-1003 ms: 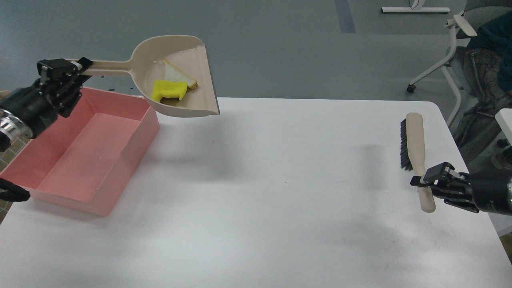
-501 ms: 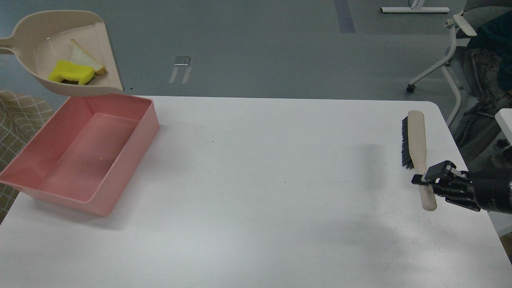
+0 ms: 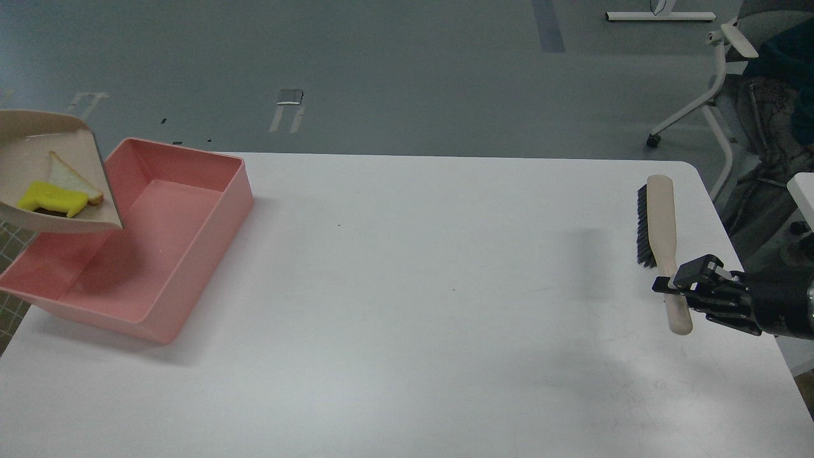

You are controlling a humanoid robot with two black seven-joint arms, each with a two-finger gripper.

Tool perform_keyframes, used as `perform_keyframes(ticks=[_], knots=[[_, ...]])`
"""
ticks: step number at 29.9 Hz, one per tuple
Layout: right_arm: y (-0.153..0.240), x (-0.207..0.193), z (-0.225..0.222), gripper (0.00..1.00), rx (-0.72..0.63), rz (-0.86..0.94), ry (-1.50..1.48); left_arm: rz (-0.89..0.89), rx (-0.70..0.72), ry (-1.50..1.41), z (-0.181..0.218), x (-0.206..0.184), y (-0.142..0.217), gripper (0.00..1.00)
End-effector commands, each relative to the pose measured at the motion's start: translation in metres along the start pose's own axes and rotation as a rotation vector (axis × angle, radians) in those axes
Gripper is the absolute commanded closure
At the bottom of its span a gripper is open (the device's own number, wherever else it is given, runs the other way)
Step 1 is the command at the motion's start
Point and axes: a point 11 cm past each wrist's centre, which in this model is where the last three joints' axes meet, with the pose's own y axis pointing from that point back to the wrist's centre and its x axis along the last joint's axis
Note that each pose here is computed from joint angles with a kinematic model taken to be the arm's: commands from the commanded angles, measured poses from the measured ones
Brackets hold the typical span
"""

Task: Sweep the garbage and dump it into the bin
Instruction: 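Carry the dustpan over the pink bin and tip it to dump debris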

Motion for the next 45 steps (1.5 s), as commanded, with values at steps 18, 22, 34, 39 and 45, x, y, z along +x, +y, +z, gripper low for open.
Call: perform_keyframes(ticks=[18, 22, 34, 39, 45], knots=[[-0.001, -0.001, -0.003, 1.0, 0.01, -0.005, 0.004, -0.029, -0.203, -0.165, 0.104, 0.027, 0.004, 1.0], [0.0, -0.001, -0.003, 1.0, 0.008, -0.003, 0.004, -0.03, -0.177, -0.254, 0.098, 0.025, 0.002, 1.0], [-0.001, -0.001, -0.007, 1.0, 0.019, -0.005, 0.01, 0.085, -0.283, -0.166, 0.13, 0.051, 0.005, 1.0], [0.0, 0.001, -0.01, 1.0, 0.026, 0.004, 0.013, 0.042, -0.46, -0.029, 0.176, 0.045, -0.005, 1.0], [0.004, 0.005, -0.006, 1.0, 0.011, 0.018, 0.017, -0.106, -0.677, 0.151, 0.244, -0.009, -0.047, 1.0]])
